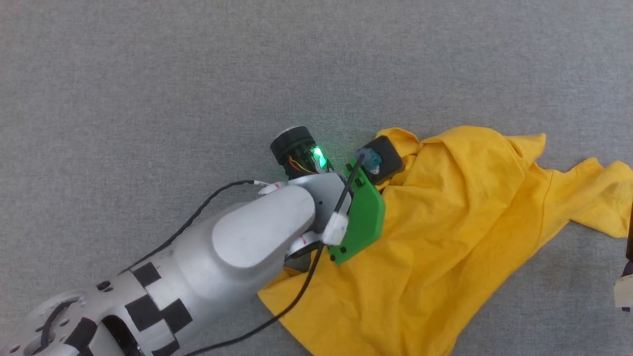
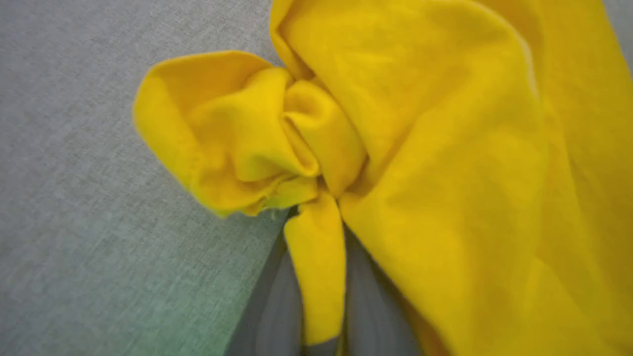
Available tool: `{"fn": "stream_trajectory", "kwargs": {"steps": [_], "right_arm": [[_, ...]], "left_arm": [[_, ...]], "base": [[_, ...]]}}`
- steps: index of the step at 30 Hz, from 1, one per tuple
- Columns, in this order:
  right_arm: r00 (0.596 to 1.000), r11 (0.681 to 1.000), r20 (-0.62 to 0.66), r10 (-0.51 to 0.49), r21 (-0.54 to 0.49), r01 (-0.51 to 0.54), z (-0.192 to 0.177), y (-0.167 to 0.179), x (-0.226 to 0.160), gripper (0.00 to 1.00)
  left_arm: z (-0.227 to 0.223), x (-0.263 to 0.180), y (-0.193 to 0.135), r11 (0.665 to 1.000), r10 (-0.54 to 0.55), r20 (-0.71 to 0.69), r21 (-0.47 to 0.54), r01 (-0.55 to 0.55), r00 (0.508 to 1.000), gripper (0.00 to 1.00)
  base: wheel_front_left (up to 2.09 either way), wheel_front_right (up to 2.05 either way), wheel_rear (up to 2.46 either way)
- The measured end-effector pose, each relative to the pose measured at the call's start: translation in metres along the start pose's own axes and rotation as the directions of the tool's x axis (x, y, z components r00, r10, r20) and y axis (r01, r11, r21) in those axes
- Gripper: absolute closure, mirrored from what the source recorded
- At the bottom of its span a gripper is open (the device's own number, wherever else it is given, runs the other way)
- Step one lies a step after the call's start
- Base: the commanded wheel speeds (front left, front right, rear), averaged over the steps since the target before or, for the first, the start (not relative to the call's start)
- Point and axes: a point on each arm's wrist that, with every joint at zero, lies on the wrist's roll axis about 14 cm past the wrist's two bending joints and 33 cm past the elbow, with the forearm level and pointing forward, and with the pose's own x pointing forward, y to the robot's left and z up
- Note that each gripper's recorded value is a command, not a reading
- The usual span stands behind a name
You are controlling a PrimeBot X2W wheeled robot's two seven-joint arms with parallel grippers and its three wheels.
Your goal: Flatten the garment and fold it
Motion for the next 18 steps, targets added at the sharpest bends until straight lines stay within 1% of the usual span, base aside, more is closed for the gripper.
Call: {"fn": "stream_trajectory", "kwargs": {"steps": [4, 7, 10, 11, 13, 15, 18], "right_arm": [[1.0, 1.0, 0.013, 0.003, 0.007, -0.003, 0.004, 0.0, -0.002, 0.0], [1.0, 1.0, 0.027, 0.004, 0.011, -0.004, 0.009, 0.0, -0.004, 0.0], [0.999, 1.0, 0.037, 0.004, 0.015, -0.004, 0.013, 0.0, -0.005, 0.0], [0.999, 1.0, 0.038, 0.005, 0.018, -0.005, 0.013, 0.0, -0.005, 0.0], [0.999, 1.0, 0.033, 0.007, 0.022, -0.008, 0.011, 0.001, -0.005, 0.0], [1.0, 1.0, 0.025, 0.006, 0.022, -0.007, 0.008, 0.001, -0.004, 0.0], [1.0, 1.0, 0.011, 0.0, 0.016, -0.001, 0.002, -0.001, -0.004, 0.0]], "left_arm": [[0.015, -0.008, 0.017, 0.997, 0.065, 0.099, 0.027, -0.068, 0.993, 1.0], [0.049, -0.027, 0.05, 0.981, 0.167, 0.215, 0.063, -0.184, 0.962, 1.0], [0.098, -0.053, 0.08, 0.951, 0.252, 0.36, 0.078, -0.298, 0.898, 1.0], [0.115, -0.063, 0.09, 0.939, 0.278, 0.413, 0.074, -0.336, 0.867, 1.0], [0.136, -0.079, 0.11, 0.913, 0.322, 0.475, 0.074, -0.402, 0.819, 1.0], [0.141, -0.09, 0.13, 0.896, 0.365, 0.496, 0.043, -0.442, 0.788, 1.0], [0.122, -0.095, 0.162, 0.868, 0.44, 0.459, 0.002, -0.497, 0.772, 1.0]], "base": [[0.0, 0.0, 0.0], [0.0, 0.0, 0.0], [0.0, 0.0, 0.0], [0.0, 0.0, 0.0], [0.0, 0.0, 0.0], [0.0, 0.0, 0.0], [0.0, 0.0, 0.0]]}}
